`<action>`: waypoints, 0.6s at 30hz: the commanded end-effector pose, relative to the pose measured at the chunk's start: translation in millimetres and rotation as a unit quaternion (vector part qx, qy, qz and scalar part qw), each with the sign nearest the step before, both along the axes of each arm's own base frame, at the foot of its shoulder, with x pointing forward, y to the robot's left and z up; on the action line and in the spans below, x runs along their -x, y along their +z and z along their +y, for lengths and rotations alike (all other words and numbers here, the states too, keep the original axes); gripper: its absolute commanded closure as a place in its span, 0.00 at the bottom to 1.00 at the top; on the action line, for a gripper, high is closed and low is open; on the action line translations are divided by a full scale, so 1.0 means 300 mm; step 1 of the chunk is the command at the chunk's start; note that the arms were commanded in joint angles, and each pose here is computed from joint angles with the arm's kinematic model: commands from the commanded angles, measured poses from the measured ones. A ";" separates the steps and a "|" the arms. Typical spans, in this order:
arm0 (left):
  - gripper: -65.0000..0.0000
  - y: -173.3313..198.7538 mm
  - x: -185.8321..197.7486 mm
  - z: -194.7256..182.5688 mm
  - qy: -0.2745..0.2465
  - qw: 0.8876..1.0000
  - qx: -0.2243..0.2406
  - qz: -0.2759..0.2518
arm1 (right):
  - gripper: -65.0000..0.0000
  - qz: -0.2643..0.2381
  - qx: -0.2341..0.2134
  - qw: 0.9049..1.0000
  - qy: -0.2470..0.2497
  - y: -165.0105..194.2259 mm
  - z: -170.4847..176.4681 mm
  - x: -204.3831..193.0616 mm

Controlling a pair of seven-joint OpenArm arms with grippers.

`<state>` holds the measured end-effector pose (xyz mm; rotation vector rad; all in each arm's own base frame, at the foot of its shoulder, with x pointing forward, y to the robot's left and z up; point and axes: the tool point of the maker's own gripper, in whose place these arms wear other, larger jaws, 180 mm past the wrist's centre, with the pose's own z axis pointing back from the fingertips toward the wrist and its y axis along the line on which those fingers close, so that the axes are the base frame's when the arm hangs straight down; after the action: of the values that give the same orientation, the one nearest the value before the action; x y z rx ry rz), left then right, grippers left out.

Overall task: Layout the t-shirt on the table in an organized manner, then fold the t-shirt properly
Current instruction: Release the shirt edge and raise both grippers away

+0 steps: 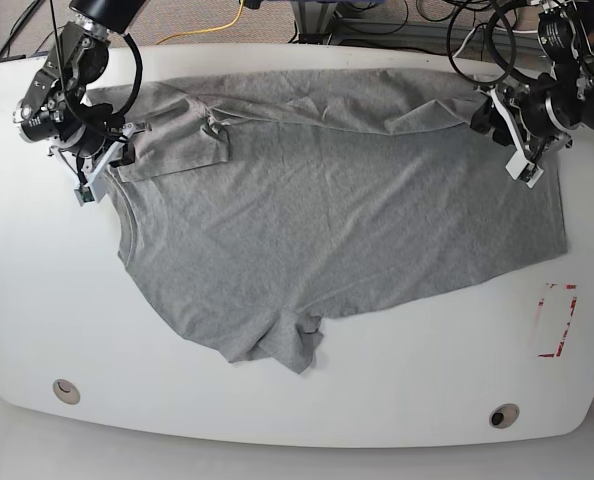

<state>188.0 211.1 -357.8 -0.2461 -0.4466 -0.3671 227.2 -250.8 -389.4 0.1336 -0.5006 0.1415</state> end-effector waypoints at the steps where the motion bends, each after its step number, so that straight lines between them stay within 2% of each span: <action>1: 0.65 0.011 0.015 -0.002 -0.007 1.000 0.003 -0.006 | 0.86 -0.015 -0.008 1.000 0.001 0.001 0.014 0.009; 7: 0.65 -0.023 0.058 0.008 -0.001 1.000 0.005 0.019 | 0.86 -0.004 -0.032 0.999 0.020 -0.069 0.057 0.019; 13: 0.65 -0.056 0.076 0.078 -0.017 0.997 -0.064 0.045 | 0.86 0.003 -0.066 0.998 0.005 -0.147 0.071 0.035; 18: 0.65 -0.063 0.082 0.102 -0.034 0.993 -0.095 0.055 | 0.87 0.025 -0.068 0.997 -0.006 -0.193 0.036 0.092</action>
<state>158.0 234.8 -383.6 -0.1281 -0.2827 -0.4235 224.1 -226.0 -431.6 0.3174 -0.5656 0.0884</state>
